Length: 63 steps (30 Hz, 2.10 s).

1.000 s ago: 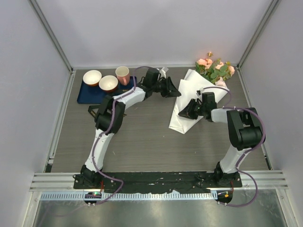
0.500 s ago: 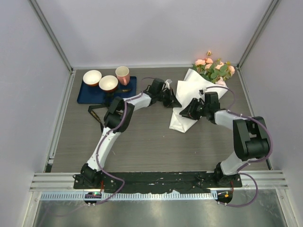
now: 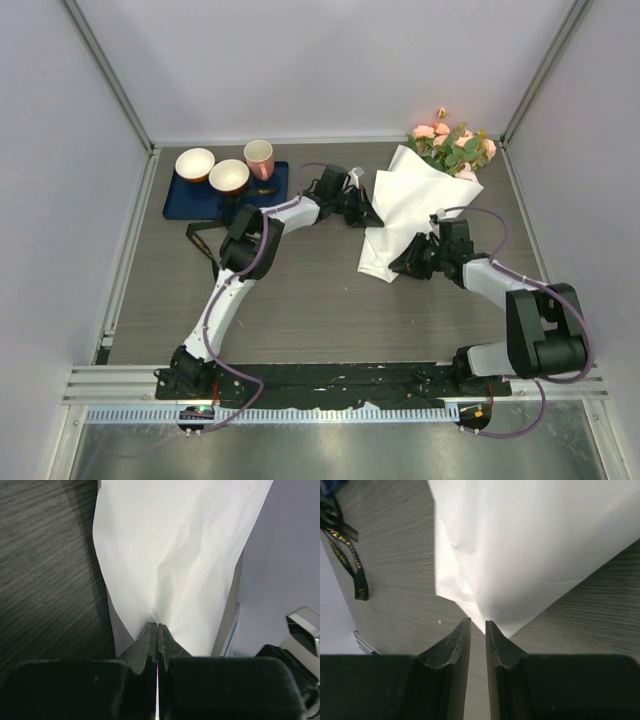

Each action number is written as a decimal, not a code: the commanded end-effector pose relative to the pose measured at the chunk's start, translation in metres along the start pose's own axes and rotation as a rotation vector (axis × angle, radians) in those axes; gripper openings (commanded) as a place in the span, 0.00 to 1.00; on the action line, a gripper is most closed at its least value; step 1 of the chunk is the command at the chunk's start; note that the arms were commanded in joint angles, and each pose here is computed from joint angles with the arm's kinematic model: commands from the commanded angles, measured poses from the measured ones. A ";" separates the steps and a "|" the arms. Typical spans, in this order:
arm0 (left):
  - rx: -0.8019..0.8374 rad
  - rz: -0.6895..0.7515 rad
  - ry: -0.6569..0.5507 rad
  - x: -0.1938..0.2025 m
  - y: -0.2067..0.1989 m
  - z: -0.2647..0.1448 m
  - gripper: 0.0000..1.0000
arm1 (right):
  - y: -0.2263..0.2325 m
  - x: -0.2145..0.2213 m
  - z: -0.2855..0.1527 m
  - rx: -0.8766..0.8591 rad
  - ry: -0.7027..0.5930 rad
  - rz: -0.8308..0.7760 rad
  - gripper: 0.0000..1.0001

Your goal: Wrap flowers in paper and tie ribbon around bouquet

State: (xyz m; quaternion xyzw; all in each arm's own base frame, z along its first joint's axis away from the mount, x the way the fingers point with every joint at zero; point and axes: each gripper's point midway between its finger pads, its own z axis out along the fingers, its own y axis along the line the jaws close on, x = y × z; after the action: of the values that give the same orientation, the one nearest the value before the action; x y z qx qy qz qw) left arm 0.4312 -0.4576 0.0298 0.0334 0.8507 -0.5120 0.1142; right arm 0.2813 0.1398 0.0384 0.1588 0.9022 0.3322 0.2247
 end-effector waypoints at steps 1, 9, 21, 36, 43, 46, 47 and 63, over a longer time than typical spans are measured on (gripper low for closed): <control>-0.058 -0.016 0.045 0.017 0.020 0.006 0.00 | 0.038 -0.039 -0.026 -0.049 -0.115 -0.066 0.26; -0.096 -0.039 0.050 0.019 0.026 0.005 0.00 | 0.024 -0.041 0.016 -0.068 -0.076 0.015 0.31; -0.202 -0.076 0.091 0.033 0.050 0.004 0.00 | -0.004 -0.083 -0.027 -0.019 -0.244 0.023 0.32; -0.317 -0.108 0.102 0.040 0.063 0.004 0.00 | -0.095 -0.133 -0.002 0.089 -0.342 0.274 0.07; -0.340 -0.122 0.101 0.038 0.068 0.006 0.00 | -0.131 -0.165 -0.009 0.114 -0.426 0.367 0.07; -0.346 -0.118 0.104 0.037 0.068 0.006 0.00 | -0.143 -0.182 -0.013 0.139 -0.470 0.385 0.07; -0.347 -0.113 0.104 0.037 0.068 0.006 0.00 | -0.148 -0.186 -0.015 0.150 -0.482 0.392 0.07; -0.353 -0.119 0.123 0.042 0.072 0.005 0.00 | -0.226 -0.261 -0.028 0.257 -0.593 0.505 0.09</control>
State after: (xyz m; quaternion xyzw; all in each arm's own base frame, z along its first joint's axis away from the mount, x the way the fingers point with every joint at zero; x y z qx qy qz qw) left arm 0.4288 -0.4586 0.0270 0.0132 0.8918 -0.4427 0.0930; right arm 0.4600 -0.1096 0.0192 0.4408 0.7619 0.2941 0.3725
